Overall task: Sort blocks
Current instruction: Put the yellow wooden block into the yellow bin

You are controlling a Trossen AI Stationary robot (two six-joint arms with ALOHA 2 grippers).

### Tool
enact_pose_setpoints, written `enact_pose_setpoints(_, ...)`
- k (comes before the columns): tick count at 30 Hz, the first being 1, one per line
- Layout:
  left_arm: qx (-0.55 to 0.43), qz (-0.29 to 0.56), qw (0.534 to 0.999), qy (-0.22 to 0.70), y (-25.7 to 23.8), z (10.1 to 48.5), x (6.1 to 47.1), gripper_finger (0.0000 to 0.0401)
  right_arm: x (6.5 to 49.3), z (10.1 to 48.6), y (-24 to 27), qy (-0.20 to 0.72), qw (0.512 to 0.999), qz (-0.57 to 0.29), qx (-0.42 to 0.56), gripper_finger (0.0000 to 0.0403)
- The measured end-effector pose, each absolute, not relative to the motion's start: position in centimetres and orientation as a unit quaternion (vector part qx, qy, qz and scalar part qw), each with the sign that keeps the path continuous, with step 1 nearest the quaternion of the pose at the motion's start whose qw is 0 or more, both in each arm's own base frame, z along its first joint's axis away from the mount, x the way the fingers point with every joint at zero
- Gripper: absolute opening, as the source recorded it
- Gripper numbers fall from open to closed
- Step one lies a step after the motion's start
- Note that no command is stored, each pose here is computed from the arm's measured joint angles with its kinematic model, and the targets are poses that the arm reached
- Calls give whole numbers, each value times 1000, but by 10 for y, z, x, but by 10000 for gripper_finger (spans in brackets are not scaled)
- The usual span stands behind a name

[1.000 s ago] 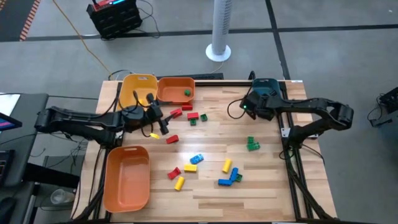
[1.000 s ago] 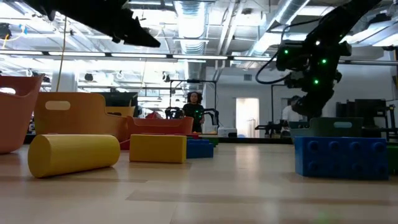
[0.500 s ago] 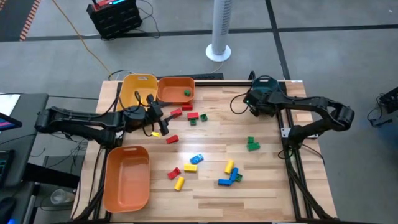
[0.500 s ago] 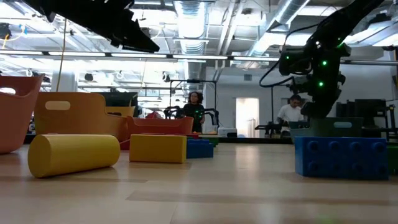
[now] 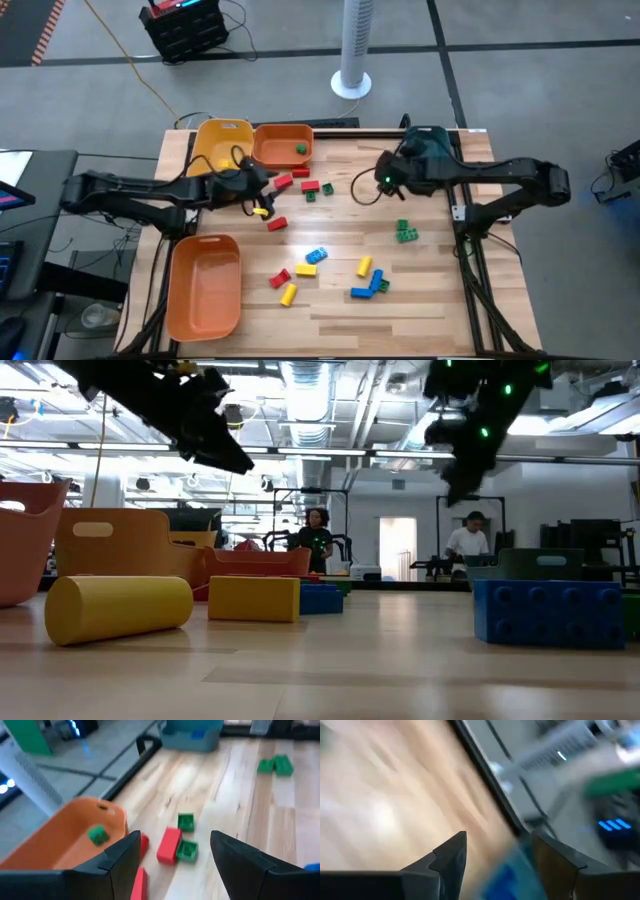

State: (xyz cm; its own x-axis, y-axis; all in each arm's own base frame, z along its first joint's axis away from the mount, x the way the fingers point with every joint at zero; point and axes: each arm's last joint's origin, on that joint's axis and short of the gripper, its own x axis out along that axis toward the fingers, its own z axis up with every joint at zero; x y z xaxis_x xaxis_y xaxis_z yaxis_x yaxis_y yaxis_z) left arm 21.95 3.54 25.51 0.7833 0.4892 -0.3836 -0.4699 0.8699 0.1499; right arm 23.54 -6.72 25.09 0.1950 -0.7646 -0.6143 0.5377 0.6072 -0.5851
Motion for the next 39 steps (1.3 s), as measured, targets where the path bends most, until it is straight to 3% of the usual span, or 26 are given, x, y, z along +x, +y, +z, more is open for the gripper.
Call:
enact_pose_setpoints(5,29,241,926,291,36,255,230,235,258,255,-38,407,856,-308,-86,231)
enact_pose_setpoints(10,25,151,925,347,32,240,242,235,264,248,-9,386,889,-240,-62,230)
enact_pose_setpoints(19,26,94,913,397,15,213,259,235,247,234,65,422,890,-172,-4,230)
enact_pose_setpoints(27,55,61,929,360,-15,217,267,235,245,223,117,422,902,-93,13,230)
enact_pose_setpoints(39,25,5,938,346,-66,230,278,235,255,207,119,436,887,-148,-25,230)
